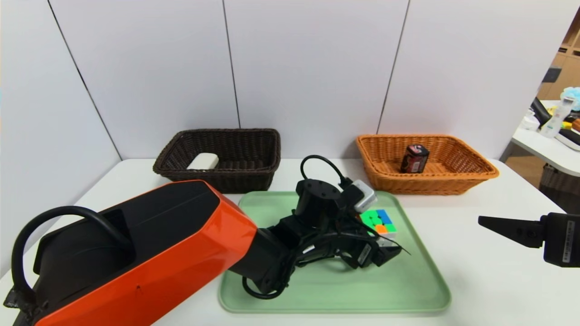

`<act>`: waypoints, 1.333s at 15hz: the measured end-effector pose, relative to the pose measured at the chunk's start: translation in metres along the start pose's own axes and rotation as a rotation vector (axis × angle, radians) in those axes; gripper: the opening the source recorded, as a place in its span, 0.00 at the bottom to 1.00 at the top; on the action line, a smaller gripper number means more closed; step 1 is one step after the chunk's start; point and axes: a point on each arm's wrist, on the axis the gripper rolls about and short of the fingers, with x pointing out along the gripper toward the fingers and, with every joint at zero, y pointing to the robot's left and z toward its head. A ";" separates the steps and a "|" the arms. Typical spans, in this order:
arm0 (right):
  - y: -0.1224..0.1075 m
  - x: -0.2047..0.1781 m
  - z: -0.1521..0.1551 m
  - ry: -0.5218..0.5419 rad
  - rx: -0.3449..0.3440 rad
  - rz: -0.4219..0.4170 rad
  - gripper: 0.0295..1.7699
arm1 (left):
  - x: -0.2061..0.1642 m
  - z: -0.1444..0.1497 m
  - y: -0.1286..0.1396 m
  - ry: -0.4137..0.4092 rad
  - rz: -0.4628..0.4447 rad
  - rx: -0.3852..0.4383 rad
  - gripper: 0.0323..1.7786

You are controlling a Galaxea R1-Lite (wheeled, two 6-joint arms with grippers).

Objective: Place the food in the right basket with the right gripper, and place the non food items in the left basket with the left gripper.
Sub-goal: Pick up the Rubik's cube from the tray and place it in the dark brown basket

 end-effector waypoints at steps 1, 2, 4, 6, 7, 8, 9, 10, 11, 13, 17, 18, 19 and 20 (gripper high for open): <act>0.000 0.000 0.000 0.001 0.000 0.000 0.96 | 0.001 0.000 0.000 -0.002 0.001 0.001 0.95; 0.000 0.000 0.000 0.001 -0.001 0.001 0.96 | 0.002 -0.001 0.001 -0.001 0.001 -0.001 0.89; 0.000 0.001 -0.001 0.005 -0.001 -0.001 0.96 | 0.003 0.000 0.001 -0.003 0.001 -0.006 0.69; 0.000 0.001 -0.002 0.008 -0.002 -0.001 0.96 | 0.005 0.000 0.002 -0.007 0.002 -0.010 0.56; 0.000 0.001 -0.002 0.007 -0.002 -0.001 0.96 | 0.005 0.000 0.002 -0.007 0.003 -0.010 0.55; 0.000 0.001 -0.002 0.008 -0.003 -0.001 0.96 | 0.006 0.000 0.002 -0.007 0.003 -0.011 0.55; 0.000 0.001 -0.002 0.008 -0.002 -0.001 0.96 | 0.006 0.000 0.002 -0.008 0.003 -0.012 0.55; 0.000 0.001 -0.002 0.009 -0.002 0.000 0.96 | 0.006 0.000 0.002 -0.009 0.005 -0.012 0.55; 0.000 0.001 -0.002 0.011 -0.003 0.000 0.96 | 0.006 0.000 0.002 -0.010 0.006 -0.012 0.55; -0.001 0.001 -0.004 0.014 -0.003 -0.002 0.96 | 0.004 0.004 0.000 -0.013 0.015 -0.026 0.55; -0.002 -0.001 -0.006 0.012 -0.003 -0.004 0.96 | -0.016 0.036 -0.005 0.039 0.100 -0.055 0.55; -0.002 -0.001 -0.007 0.011 -0.005 -0.005 0.96 | -0.027 0.052 -0.004 0.056 0.133 -0.064 0.55; -0.002 -0.002 -0.007 0.008 -0.008 -0.004 0.96 | -0.038 0.070 -0.001 0.058 0.172 -0.070 0.55; -0.002 -0.002 -0.006 0.005 -0.009 -0.003 0.96 | -0.050 0.087 0.004 0.050 0.222 -0.073 0.55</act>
